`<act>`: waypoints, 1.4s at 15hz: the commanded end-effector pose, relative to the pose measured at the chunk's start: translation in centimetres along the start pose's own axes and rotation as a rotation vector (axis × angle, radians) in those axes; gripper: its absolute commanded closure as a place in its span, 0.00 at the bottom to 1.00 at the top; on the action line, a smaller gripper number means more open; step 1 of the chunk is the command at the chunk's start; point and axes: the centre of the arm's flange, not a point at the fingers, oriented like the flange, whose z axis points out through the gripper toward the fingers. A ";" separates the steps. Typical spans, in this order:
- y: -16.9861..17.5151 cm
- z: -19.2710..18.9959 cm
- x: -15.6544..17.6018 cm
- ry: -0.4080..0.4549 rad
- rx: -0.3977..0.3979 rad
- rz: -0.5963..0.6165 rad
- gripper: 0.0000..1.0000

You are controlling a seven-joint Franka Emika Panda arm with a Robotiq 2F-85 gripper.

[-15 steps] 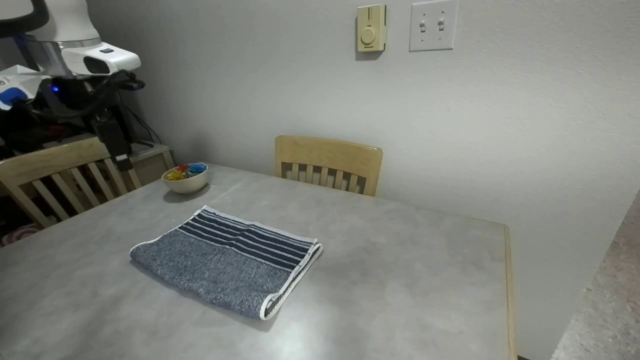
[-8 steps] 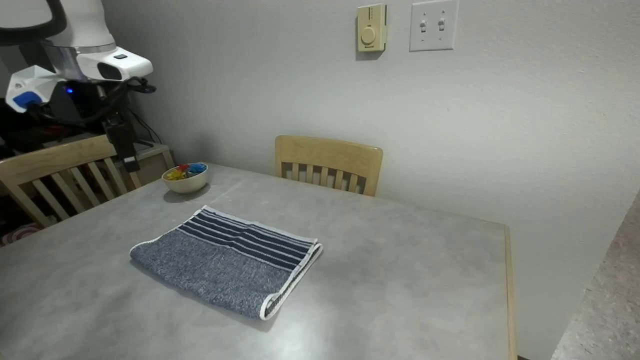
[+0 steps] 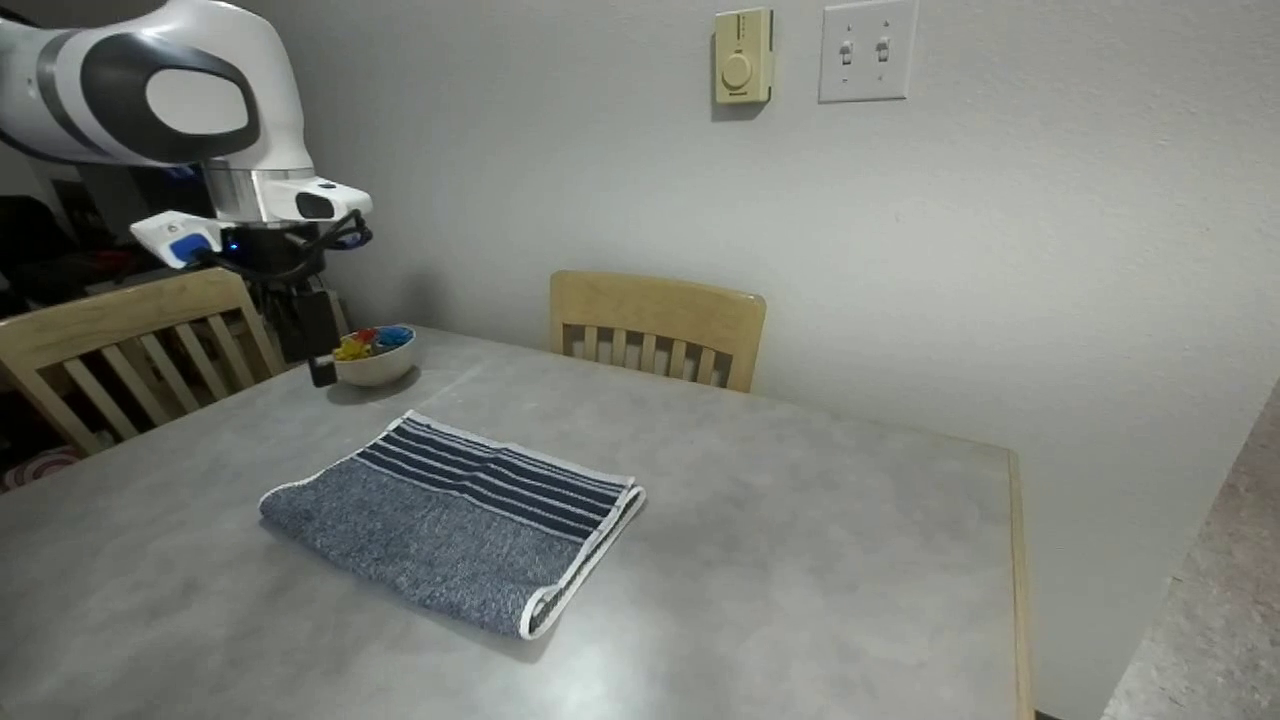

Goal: Fold the towel

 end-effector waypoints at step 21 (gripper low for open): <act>-7.2 12.8 6.3 -0.111 -0.214 -0.108 0.00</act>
